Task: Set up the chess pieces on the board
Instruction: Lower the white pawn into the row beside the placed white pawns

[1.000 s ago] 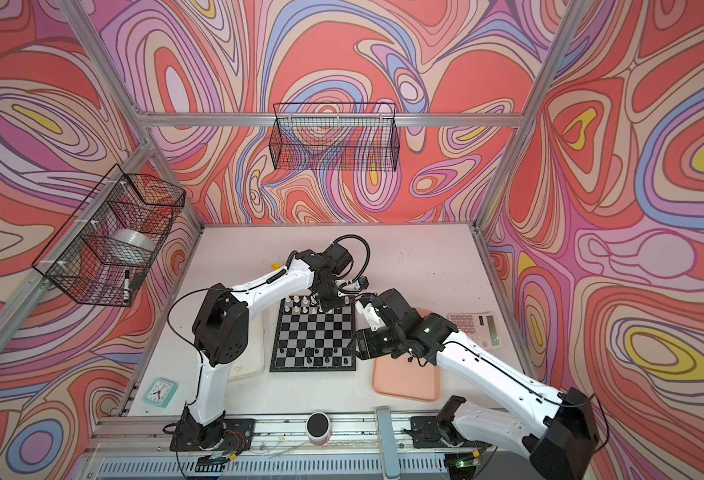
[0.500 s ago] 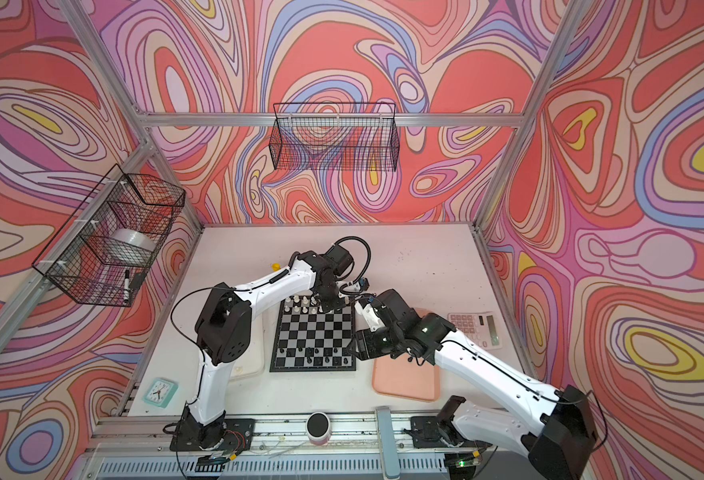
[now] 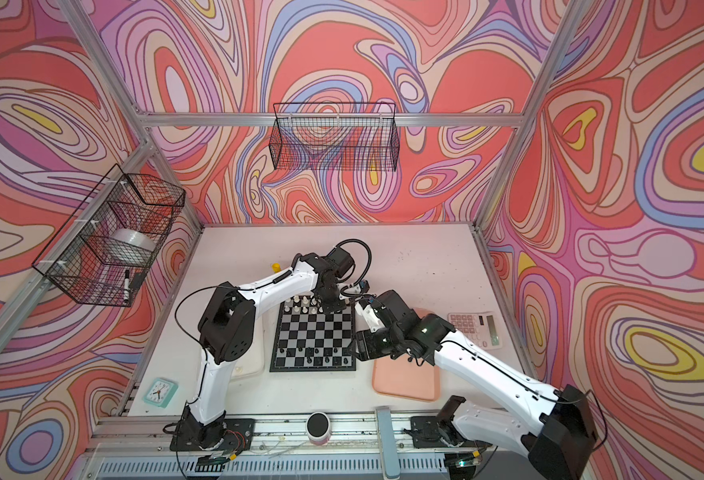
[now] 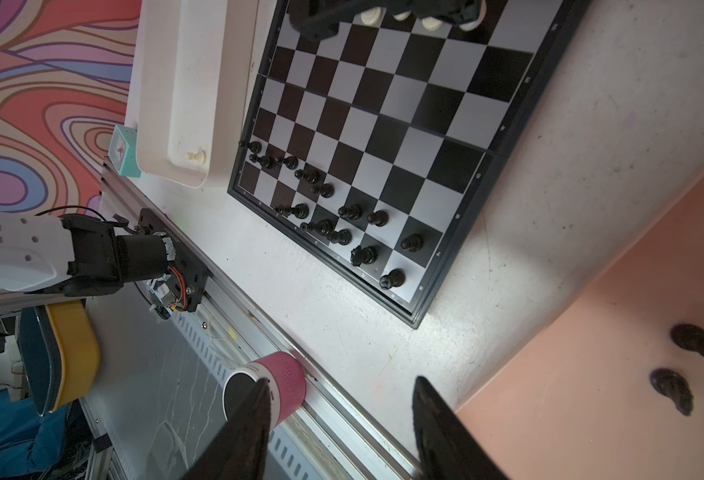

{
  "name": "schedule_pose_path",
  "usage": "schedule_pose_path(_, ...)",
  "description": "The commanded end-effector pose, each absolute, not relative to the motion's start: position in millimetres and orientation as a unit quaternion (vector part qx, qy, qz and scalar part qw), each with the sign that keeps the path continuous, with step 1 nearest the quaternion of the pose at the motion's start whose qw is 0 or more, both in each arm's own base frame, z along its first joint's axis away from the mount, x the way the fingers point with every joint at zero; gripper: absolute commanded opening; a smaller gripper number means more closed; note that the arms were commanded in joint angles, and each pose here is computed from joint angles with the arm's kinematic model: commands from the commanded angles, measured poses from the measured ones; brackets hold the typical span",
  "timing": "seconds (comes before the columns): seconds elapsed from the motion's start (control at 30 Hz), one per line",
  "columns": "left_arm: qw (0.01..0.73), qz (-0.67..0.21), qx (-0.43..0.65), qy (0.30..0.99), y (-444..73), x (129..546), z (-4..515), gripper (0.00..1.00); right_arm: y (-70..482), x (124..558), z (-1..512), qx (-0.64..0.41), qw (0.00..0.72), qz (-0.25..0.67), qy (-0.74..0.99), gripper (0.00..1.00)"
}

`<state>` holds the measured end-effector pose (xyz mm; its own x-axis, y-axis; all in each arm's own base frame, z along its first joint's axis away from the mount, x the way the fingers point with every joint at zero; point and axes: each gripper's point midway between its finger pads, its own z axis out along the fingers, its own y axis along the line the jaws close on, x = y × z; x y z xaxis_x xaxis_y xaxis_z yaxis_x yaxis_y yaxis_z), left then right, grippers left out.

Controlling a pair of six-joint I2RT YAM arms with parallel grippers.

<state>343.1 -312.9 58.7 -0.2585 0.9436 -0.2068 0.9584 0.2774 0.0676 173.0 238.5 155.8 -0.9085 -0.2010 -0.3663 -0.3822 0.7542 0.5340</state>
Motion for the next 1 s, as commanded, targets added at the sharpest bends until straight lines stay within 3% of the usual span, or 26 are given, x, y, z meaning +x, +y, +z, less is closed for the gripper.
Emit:
schedule_pose_path(0.0, 0.087, -0.031, 0.607, 0.789, -313.3, 336.6, 45.1, 0.1, 236.8, 173.8, 152.8, -0.154, 0.145, 0.312, 0.926, 0.56)
schedule_pose_path(0.97, 0.085, -0.022, 0.612, 0.786, -313.2, 337.5, 37.7, 0.17, 235.7, 172.4, 148.8, -0.152, 0.143, 0.311, 0.927, 0.56)
